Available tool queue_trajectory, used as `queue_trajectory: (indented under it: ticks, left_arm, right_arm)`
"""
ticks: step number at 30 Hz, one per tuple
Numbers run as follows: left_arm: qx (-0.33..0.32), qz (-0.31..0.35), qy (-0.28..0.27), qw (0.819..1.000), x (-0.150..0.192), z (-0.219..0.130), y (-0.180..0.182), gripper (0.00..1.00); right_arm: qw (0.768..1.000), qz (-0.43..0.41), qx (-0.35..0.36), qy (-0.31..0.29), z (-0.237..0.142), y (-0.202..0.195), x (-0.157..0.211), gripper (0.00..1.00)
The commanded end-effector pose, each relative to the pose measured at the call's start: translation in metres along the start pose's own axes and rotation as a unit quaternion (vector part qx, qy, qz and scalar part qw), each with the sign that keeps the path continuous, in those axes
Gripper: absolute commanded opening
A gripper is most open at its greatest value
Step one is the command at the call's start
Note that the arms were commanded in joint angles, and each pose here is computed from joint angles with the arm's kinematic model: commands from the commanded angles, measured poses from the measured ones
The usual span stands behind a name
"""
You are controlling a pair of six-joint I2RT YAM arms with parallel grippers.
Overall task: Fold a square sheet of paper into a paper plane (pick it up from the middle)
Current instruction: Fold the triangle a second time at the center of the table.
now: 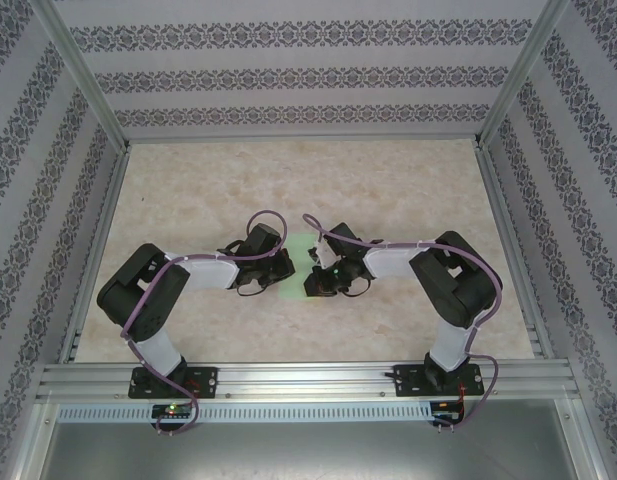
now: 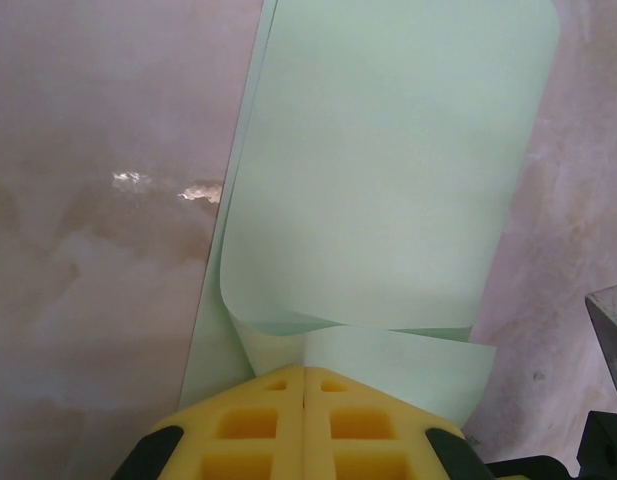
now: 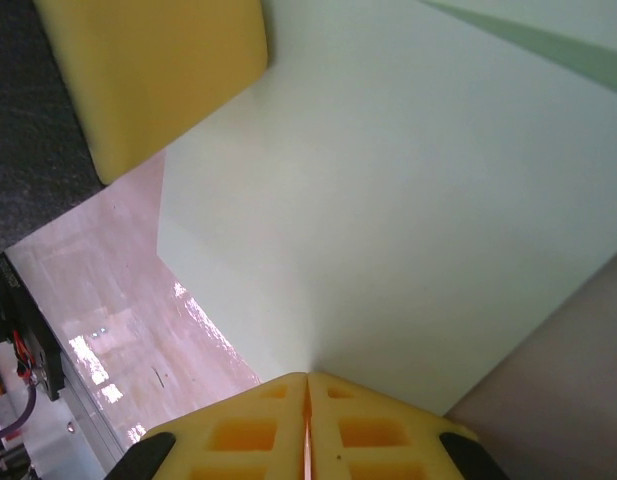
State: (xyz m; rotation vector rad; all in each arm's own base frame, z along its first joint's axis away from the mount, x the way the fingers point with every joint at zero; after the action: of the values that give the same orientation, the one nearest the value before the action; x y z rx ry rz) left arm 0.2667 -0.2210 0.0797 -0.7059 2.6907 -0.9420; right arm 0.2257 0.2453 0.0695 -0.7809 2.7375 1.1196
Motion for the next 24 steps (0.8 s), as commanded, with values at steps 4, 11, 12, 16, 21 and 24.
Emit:
queue_trajectory:
  ticks: [4,11,12,16,21,24]
  left_arm:
    - [-0.019,0.003,0.003,1.0,0.002,0.001,0.007,0.05]
    - [0.037,0.016,-0.001,0.999,0.0,-0.022,-0.023,0.1]
    - [0.044,0.011,0.001,0.999,0.001,-0.025,-0.025,0.1]
    - [0.057,0.001,0.026,0.998,0.007,-0.027,-0.028,0.05]
    - [0.013,0.01,0.049,0.999,0.016,-0.018,-0.028,0.02]
    - [-0.011,0.013,0.049,0.999,0.021,-0.014,-0.025,0.0]
  right_arm:
    - [0.998,0.042,0.022,0.046,0.007,-0.014,0.025,0.08]
    - [0.998,0.044,0.029,0.039,0.007,-0.013,0.02,0.06]
    - [0.998,0.045,0.031,0.038,0.006,-0.013,0.02,0.06]
    - [0.998,0.043,0.03,0.034,0.006,-0.011,0.016,0.06]
    - [0.998,0.04,0.03,0.031,0.007,-0.009,0.013,0.06]
    - [0.998,0.04,0.031,0.03,0.007,-0.009,0.011,0.06]
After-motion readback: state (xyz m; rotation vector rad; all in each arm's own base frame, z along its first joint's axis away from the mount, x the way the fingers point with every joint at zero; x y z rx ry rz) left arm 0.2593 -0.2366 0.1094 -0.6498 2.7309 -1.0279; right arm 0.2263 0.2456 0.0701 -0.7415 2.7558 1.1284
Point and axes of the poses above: each hand's point on the last joint's axis, 136 mm out from that joint toward the fingers, its own z axis out along the fingers, its own y axis along the line the jaws close on, x = y × z, the point moved 8 cm from there along -z, back along the fingers, and after that the axes turned 13 degrees about -z, right-handed, at the moved point
